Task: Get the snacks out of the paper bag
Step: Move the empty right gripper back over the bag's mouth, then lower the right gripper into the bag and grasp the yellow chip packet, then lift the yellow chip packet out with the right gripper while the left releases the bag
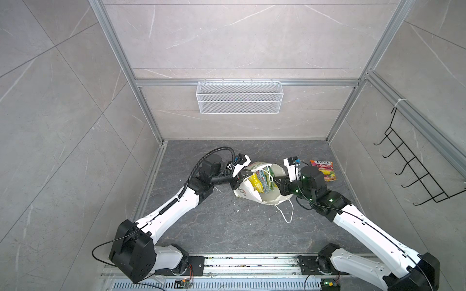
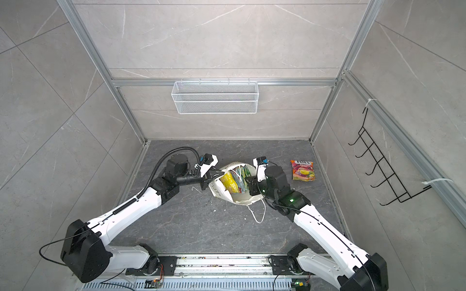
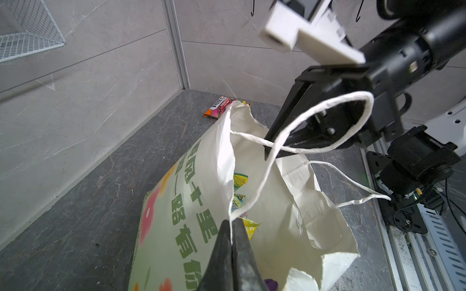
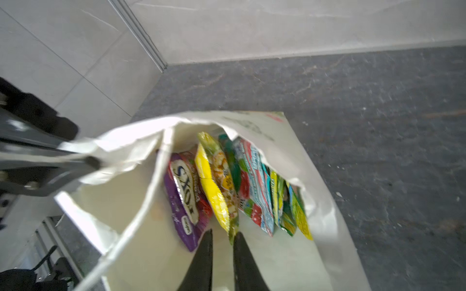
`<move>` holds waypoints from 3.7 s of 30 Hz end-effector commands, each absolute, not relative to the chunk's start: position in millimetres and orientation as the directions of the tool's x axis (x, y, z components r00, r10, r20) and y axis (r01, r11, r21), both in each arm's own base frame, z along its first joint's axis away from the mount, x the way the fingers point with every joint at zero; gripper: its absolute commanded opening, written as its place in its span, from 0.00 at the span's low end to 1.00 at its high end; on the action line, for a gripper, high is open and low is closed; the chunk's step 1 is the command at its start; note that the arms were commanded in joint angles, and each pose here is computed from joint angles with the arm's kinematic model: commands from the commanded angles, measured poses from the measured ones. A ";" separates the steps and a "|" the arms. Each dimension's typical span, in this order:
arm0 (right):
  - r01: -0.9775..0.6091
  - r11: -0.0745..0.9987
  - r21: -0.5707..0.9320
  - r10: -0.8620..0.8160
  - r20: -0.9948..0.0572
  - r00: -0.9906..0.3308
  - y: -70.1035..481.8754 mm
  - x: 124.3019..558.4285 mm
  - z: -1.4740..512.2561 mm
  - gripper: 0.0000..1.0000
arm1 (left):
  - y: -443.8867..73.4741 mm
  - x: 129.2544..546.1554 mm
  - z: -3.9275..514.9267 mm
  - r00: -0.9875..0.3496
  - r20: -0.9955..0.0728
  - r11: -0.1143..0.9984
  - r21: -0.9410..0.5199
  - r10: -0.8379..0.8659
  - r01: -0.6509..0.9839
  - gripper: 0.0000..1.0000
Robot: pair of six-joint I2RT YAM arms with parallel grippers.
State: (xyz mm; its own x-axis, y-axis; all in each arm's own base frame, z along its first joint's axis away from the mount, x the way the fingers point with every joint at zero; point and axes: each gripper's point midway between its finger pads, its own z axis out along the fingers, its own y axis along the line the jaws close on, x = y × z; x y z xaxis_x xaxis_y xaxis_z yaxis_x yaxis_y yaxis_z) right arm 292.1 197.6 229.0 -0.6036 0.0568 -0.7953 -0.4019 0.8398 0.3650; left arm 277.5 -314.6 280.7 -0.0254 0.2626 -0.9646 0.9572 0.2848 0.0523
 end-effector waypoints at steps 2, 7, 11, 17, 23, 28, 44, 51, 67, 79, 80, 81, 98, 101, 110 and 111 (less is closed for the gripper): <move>-0.376 0.836 0.399 0.126 -0.808 -0.575 201.4 305.3 232.1 0.18 | -320.9 270.0 315.8 0.041 -0.981 0.238 0.087 0.191 0.967 0.00; -0.407 0.825 0.391 0.072 -0.788 -0.611 221.8 305.3 214.4 0.18 | -322.9 272.0 315.1 0.030 -0.980 0.236 0.077 0.195 0.969 0.00; -0.423 0.819 0.388 0.062 -0.793 -0.606 235.9 306.3 202.0 0.19 | -323.8 273.6 313.1 0.037 -0.980 0.237 0.084 0.195 0.968 0.00; -0.401 0.835 0.378 0.065 -0.791 -0.608 248.1 318.0 177.5 0.28 | -326.0 275.9 310.8 0.028 -0.979 0.234 0.077 0.203 0.969 0.00; -0.364 0.857 0.364 0.083 -0.797 -0.599 250.9 334.9 160.5 0.41 | -327.6 278.4 311.3 0.026 -0.978 0.234 0.075 0.207 0.969 0.00; -0.347 0.875 0.336 0.073 -0.802 -0.593 252.2 345.2 151.4 0.49 | -327.3 278.1 313.5 0.037 -0.978 0.233 0.085 0.205 0.969 0.00; -0.398 0.844 0.359 0.072 -0.812 -0.579 263.8 345.9 161.3 0.15 | -325.6 280.6 309.9 0.026 -0.978 0.259 0.080 0.206 0.963 0.00; -0.400 0.846 0.352 0.082 -0.829 -0.554 250.2 332.3 177.2 0.07 | -324.9 286.6 306.4 0.024 -0.978 0.286 0.084 0.209 0.954 0.00; -0.462 0.835 0.300 0.054 -0.879 -0.474 231.9 307.5 199.4 0.06 | -315.3 310.8 315.2 0.013 -0.982 0.430 0.094 0.187 0.898 0.00; -0.460 0.859 0.226 0.061 -0.937 -0.345 205.9 294.1 226.8 0.06 | -309.6 323.5 312.1 0.006 -0.980 0.496 0.105 0.197 0.862 0.00; -0.453 0.864 0.222 0.068 -0.941 -0.332 202.9 294.0 229.0 0.06 | -309.2 324.5 311.9 0.010 -0.981 0.501 0.109 0.196 0.858 0.00; -0.440 0.871 0.220 0.074 -0.943 -0.325 199.7 294.3 230.9 0.06 | -309.1 325.2 312.9 0.012 -0.981 0.504 0.110 0.194 0.857 0.00; -0.336 0.917 0.214 0.182 -0.975 -0.126 148.8 274.4 312.4 0.04 | -290.9 336.2 315.8 -0.004 -0.980 0.610 0.120 0.198 0.784 0.00; -0.297 0.931 0.213 0.195 -0.977 -0.090 134.2 268.5 323.4 0.03 | -285.1 334.3 318.0 0.009 -0.977 0.623 0.142 0.211 0.769 0.00; -0.236 0.958 0.164 0.145 -0.985 -0.097 120.9 267.8 349.6 0.04 | -264.7 334.8 324.4 0.045 -0.967 0.671 0.207 0.251 0.712 0.00; -0.224 0.962 0.158 0.138 -0.985 -0.106 120.4 270.1 350.0 0.04 | -262.4 336.0 324.6 0.046 -0.966 0.676 0.211 0.254 0.706 0.00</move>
